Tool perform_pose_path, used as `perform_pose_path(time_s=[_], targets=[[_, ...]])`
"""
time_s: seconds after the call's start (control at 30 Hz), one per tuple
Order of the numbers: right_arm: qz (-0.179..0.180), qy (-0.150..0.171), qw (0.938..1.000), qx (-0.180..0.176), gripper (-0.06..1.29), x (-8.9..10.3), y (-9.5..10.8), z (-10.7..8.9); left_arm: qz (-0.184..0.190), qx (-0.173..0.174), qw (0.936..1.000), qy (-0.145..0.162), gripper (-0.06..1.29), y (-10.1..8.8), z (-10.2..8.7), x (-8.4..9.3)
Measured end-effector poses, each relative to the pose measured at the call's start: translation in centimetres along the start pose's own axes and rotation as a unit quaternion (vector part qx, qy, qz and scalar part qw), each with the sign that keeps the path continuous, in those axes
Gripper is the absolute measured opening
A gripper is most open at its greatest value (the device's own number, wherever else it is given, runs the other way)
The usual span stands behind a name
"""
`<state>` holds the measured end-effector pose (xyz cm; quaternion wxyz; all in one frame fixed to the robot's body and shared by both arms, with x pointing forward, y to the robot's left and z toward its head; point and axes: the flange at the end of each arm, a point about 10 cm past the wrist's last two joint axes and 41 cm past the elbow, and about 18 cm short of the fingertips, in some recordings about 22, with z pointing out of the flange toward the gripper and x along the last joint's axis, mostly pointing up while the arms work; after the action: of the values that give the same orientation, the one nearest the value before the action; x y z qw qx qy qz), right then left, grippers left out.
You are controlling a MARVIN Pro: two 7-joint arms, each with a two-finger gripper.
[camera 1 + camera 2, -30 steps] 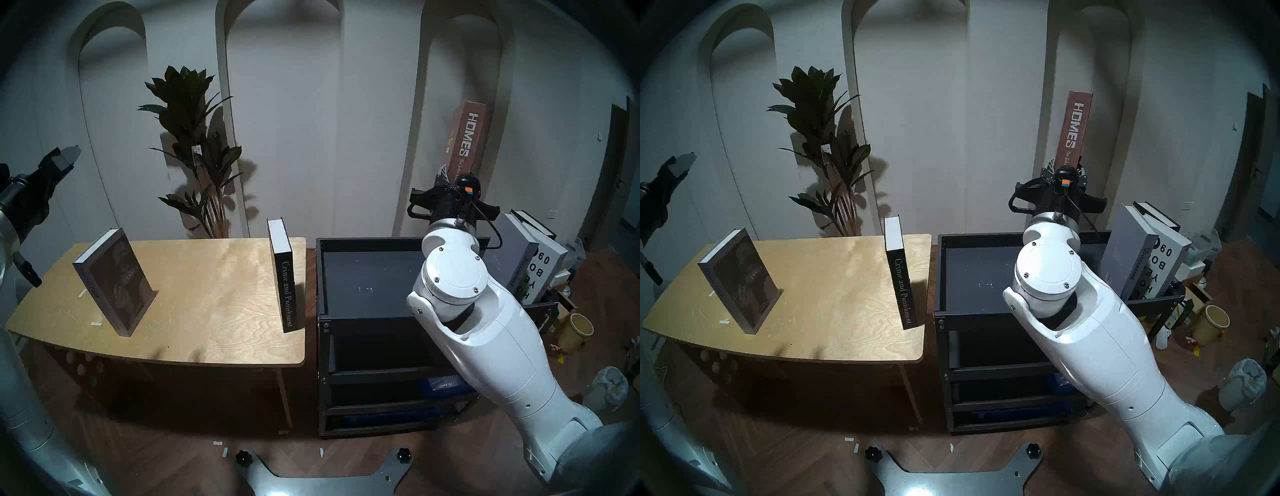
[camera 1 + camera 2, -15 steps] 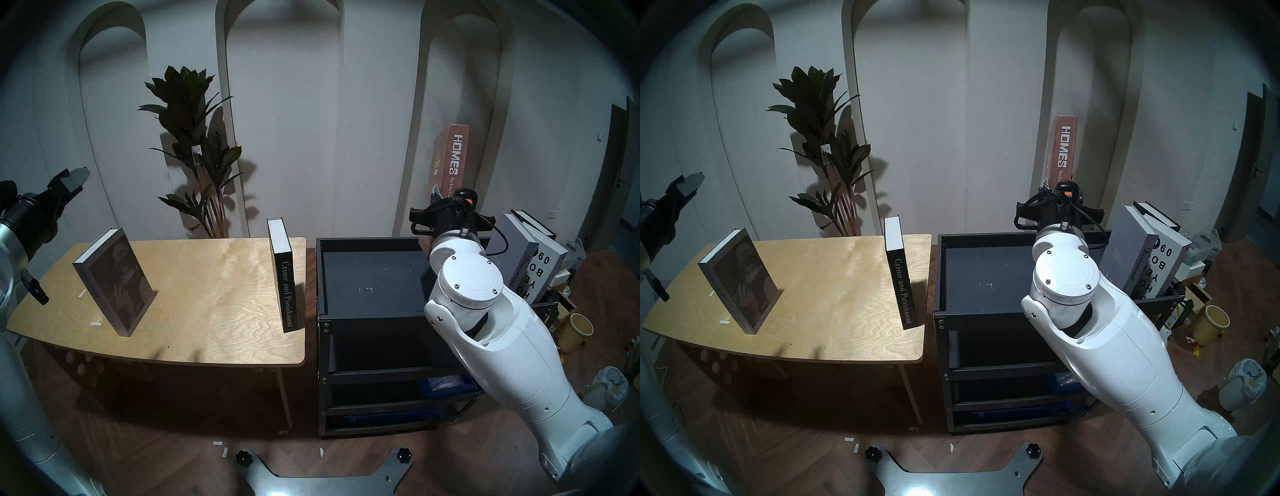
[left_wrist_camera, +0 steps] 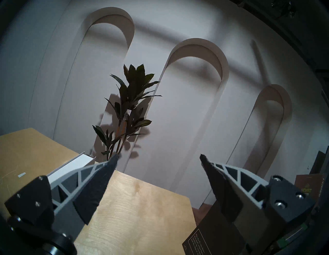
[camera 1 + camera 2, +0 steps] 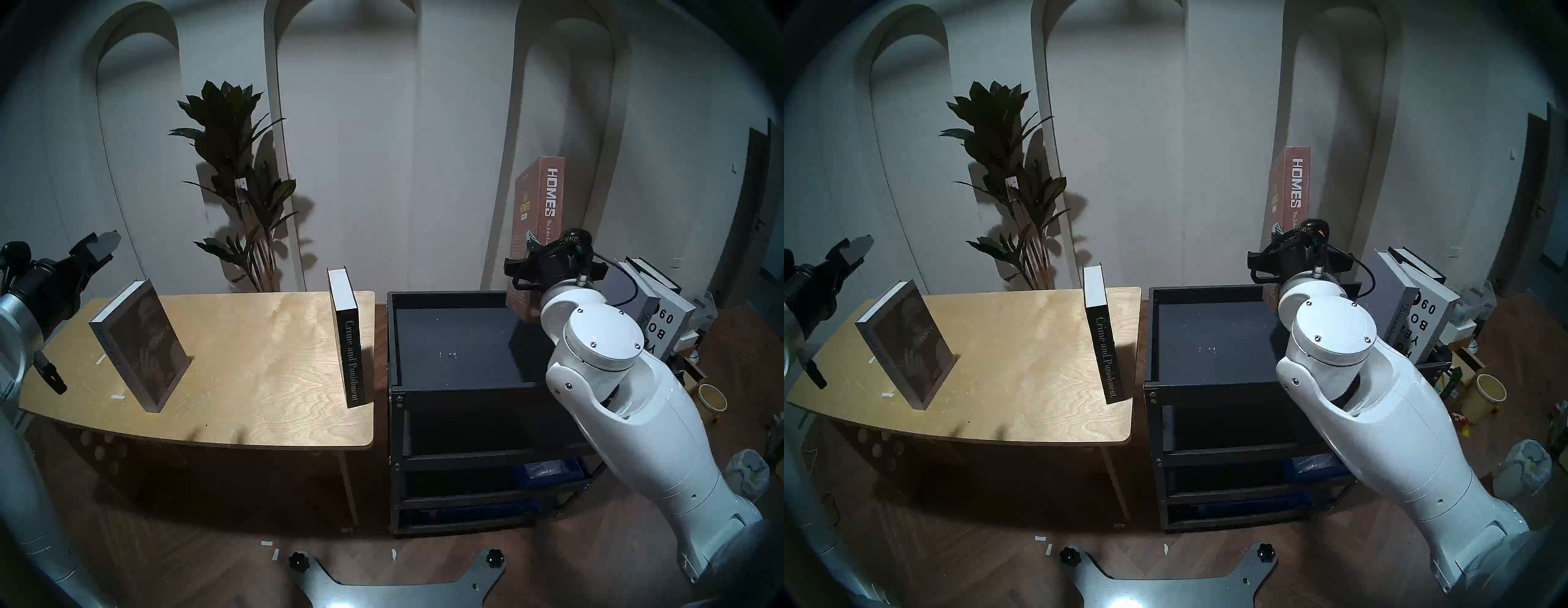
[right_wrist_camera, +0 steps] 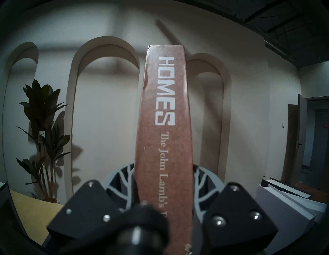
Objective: Move the books from the display table onto the shelf, standing them upright with spines facing out and tallest at one end
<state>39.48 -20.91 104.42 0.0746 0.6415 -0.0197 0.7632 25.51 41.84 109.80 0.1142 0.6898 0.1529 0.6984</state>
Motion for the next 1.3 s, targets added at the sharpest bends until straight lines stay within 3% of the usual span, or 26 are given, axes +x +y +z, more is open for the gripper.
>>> perform_pose_path(time_s=[0.33,0.6,1.0,1.17,1.3], targets=[[0.032,0.008,0.9992,0.023,0.41,2.2,1.5,-0.1,0.016,0.012,0.9996,-0.021,1.24,-0.5,-0.4,-1.0],[0.069,-0.002,0.9974,0.017,0.41,2.4,3.1,-0.2,0.027,0.022,0.9987,-0.037,1.24,-1.1,-0.7,-1.9],[0.163,-0.027,0.9859,0.025,0.41,2.7,3.8,-1.4,0.049,0.037,0.9967,-0.052,1.24,-2.1,-1.3,-2.9],[0.185,-0.026,0.9821,0.021,0.41,3.4,4.5,-1.8,0.056,0.045,0.996,-0.054,1.24,-2.7,-1.6,-3.1],[0.181,-0.029,0.9828,0.025,0.41,3.7,4.8,-2.3,0.062,0.05,0.9953,-0.055,1.24,-3.4,-1.8,-3.5]])
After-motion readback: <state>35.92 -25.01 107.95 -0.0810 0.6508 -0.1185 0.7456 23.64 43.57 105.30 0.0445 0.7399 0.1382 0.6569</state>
